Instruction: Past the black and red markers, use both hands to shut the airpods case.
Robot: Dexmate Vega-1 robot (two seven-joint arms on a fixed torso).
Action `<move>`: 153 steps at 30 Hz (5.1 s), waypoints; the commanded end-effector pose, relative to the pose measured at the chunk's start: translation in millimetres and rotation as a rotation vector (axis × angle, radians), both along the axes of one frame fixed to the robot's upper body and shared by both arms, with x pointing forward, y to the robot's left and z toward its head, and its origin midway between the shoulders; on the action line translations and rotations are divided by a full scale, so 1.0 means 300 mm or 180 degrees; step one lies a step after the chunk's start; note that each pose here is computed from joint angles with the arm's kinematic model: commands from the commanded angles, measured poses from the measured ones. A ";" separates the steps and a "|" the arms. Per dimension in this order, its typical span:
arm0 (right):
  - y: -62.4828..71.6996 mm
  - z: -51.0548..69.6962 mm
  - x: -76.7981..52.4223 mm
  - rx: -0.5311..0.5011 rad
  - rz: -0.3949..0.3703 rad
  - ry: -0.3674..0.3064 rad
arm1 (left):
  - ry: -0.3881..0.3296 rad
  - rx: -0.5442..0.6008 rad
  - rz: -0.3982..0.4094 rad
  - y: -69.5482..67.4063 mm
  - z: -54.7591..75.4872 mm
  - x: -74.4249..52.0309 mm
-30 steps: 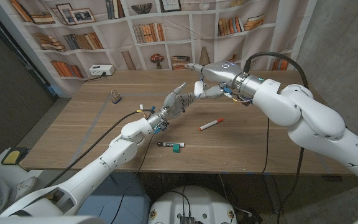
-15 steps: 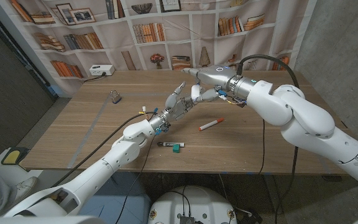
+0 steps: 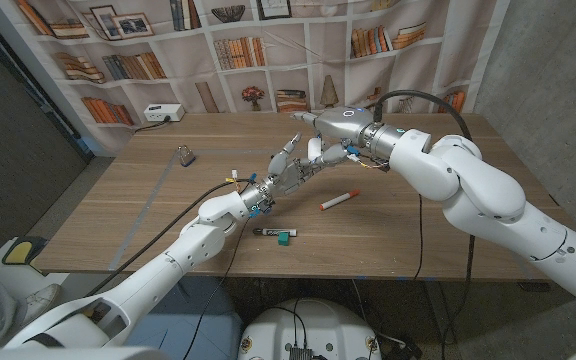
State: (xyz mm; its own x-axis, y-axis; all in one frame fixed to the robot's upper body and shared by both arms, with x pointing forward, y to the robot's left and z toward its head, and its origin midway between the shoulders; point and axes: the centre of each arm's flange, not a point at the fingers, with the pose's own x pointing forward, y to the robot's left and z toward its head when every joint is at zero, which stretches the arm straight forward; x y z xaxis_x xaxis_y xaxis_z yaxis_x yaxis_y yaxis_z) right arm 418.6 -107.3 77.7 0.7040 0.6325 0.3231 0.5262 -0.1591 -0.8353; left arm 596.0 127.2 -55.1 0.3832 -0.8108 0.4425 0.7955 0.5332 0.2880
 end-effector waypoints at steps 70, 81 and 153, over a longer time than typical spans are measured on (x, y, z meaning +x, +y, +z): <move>-0.009 -0.039 0.084 0.0000 -0.0283 0.0046 | 0.0673 -0.0754 -0.0729 -0.065 -0.081 -0.015; -0.008 -0.039 0.100 0.0007 -0.0288 0.0075 | 0.0753 -0.0821 -0.0801 -0.071 -0.101 -0.010; -0.175 -0.074 0.072 0.0467 -0.0538 0.0191 | 0.0274 -0.1432 0.0184 0.227 -0.002 -0.141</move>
State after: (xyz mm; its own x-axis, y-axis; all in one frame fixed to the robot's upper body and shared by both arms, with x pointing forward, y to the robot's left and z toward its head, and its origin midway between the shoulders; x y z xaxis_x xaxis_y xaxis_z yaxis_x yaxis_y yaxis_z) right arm 435.3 -146.7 61.5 0.7941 0.4871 0.3636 0.4833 -0.1433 -0.8636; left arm 564.5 176.2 -65.4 0.4623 -0.5924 0.6597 0.8210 0.5670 -0.0662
